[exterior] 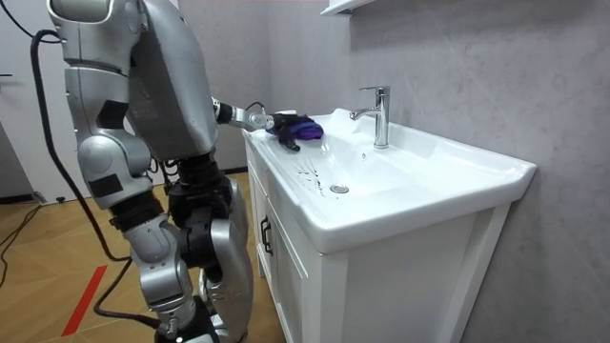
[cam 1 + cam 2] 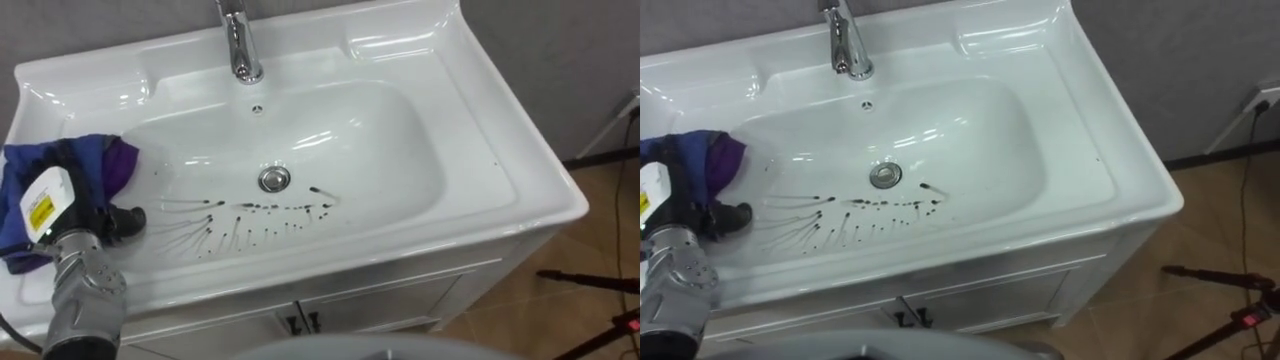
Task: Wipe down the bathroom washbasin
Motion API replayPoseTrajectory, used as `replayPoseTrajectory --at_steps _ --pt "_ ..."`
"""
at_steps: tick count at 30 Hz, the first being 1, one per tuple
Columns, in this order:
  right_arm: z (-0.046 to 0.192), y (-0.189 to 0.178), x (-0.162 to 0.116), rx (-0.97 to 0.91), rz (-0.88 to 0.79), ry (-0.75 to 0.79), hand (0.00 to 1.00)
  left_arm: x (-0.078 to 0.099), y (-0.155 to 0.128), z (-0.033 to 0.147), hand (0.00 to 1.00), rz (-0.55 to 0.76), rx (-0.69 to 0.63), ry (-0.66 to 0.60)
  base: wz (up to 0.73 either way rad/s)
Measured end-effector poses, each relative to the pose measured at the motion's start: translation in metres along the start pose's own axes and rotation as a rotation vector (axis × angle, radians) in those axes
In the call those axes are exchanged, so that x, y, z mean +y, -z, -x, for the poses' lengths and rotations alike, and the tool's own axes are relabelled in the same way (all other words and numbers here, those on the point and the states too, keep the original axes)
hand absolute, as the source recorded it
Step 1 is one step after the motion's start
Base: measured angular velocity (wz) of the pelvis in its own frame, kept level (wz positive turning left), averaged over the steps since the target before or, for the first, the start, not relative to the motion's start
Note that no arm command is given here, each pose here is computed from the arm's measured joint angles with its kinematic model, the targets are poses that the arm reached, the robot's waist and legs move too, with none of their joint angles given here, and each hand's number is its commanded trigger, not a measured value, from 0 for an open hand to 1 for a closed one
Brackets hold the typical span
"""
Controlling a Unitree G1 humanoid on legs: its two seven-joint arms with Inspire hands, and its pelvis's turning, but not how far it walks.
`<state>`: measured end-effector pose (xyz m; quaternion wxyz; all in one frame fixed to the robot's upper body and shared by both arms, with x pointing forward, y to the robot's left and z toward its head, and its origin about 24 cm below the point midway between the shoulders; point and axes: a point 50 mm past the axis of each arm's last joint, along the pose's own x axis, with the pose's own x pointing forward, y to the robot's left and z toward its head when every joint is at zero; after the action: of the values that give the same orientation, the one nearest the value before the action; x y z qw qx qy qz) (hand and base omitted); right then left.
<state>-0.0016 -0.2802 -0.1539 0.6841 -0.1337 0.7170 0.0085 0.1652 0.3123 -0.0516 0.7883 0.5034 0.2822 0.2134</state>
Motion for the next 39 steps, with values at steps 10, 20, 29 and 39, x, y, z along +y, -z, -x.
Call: replayPoseTrajectory --at_steps 10,20,29,39 --pt "0.000 -0.001 -0.002 0.012 0.008 0.015 0.00 0.019 0.011 -0.007 1.00 -0.057 0.015 -0.093 -0.04" --pt "0.002 -0.012 -0.007 -0.014 0.034 0.055 0.00 0.023 0.010 -0.012 1.00 -0.067 0.041 -0.110 0.00" --pt "0.002 -0.014 -0.007 -0.020 0.045 0.065 0.00 0.025 0.004 -0.015 1.00 -0.038 0.055 -0.111 0.02" --pt "0.003 -0.025 -0.008 -0.076 0.017 0.081 0.00 0.028 -0.015 -0.012 1.00 0.132 0.032 -0.119 0.12"
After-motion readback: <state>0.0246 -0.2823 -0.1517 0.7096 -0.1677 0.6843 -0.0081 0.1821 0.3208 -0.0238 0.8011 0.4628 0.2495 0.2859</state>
